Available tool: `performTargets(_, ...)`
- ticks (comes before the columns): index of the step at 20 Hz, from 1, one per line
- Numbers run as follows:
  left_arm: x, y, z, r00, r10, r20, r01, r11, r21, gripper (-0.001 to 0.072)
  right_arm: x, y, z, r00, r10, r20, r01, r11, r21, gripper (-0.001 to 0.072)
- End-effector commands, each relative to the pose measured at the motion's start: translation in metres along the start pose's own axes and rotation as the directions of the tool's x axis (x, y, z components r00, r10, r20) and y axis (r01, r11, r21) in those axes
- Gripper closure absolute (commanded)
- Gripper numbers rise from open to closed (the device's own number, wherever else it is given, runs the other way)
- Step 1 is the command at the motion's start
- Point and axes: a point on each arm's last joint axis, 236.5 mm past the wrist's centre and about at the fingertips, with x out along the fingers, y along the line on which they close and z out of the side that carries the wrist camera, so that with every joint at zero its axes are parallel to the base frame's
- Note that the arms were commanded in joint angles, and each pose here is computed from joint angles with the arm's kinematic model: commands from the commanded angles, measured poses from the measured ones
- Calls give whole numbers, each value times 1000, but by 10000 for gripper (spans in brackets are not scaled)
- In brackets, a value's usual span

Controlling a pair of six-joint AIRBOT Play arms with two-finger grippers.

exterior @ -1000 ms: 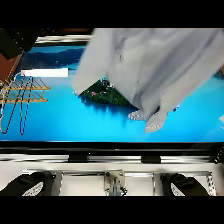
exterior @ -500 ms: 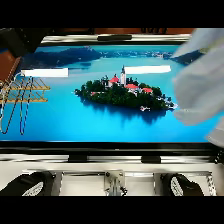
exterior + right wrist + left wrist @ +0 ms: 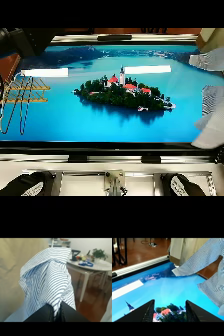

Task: Fold the shirts.

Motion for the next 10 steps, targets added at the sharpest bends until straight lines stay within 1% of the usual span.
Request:
performTargets(1, 2, 0, -4, 1000, -5, -17, 5, 1000, -11, 225, 31, -28, 3, 996, -85, 16, 85, 996, 6, 629)
performTargets(3, 2, 0, -5, 1000, -5, -17, 5, 1000, -11, 224, 39, -57, 20, 988, -142, 66, 141, 990, 32, 629)
performTargets(6, 1, 0, -4, 1000, -6, -16, 5, 1000, -11, 225, 42, -95, 37, 973, -197, 122, 186, 978, 95, 629)
performTargets(10, 1, -2, -5, 1000, -9, -20, 8, 998, -54, 225, 50, -136, 21, 960, -262, 99, 247, 958, 142, 628)
